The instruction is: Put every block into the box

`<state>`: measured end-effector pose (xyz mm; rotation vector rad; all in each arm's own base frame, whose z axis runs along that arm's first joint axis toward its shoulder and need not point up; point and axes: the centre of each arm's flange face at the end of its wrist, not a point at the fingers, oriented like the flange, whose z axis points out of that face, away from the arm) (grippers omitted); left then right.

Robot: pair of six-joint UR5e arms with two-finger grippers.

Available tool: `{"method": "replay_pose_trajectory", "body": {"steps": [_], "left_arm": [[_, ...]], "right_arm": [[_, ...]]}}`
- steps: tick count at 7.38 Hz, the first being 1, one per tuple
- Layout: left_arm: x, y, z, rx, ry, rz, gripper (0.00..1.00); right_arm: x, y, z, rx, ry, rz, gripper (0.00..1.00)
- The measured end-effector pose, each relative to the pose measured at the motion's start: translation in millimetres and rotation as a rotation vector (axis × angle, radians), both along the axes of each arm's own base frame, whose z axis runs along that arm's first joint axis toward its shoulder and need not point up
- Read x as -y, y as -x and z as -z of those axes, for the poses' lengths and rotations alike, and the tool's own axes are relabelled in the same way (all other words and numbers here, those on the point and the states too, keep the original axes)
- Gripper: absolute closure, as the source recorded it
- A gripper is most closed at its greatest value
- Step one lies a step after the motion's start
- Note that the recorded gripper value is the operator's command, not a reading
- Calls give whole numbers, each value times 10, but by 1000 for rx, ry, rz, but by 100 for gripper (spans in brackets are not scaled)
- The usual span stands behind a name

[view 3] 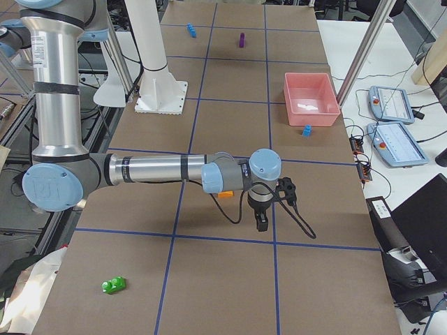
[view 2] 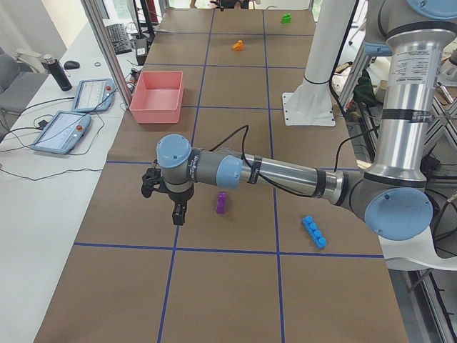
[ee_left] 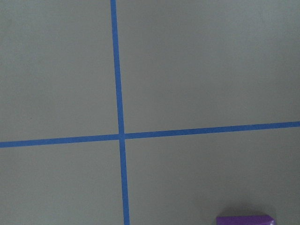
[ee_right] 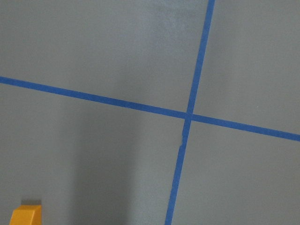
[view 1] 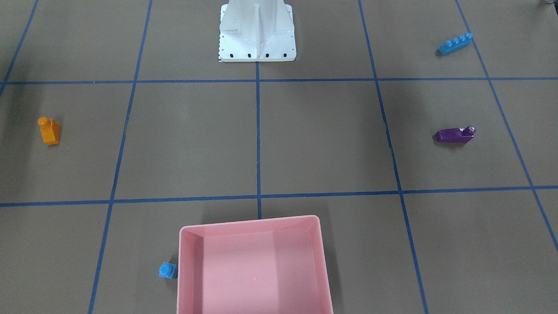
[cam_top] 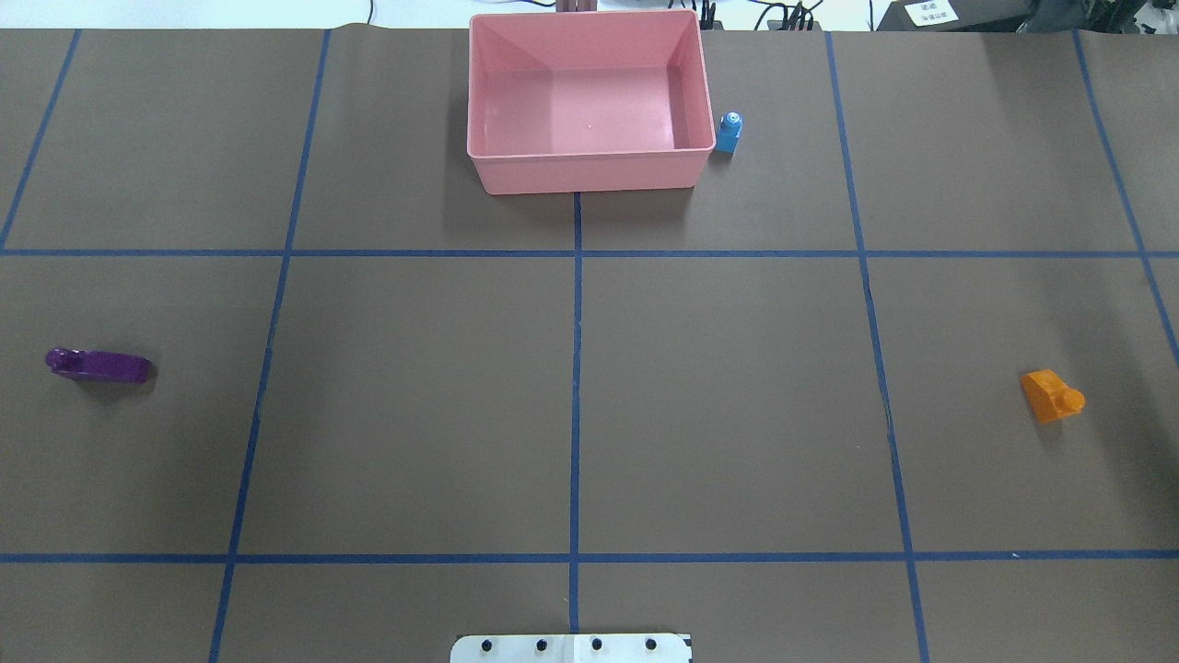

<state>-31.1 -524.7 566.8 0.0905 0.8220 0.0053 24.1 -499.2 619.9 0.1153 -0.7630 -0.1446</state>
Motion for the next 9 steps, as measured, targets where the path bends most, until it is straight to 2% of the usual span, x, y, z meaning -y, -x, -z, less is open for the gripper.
{"method": "replay_pose_trajectory", "body": {"steps": [4, 9], "left_arm": [[-16, 0, -32, 0, 8, 0, 0], [-78, -3, -29, -9, -15, -5, 0]], "right_arm": [[-28, 13, -12, 8, 5, 3, 0], [-49, 132, -46, 65, 22, 30, 0]]}}
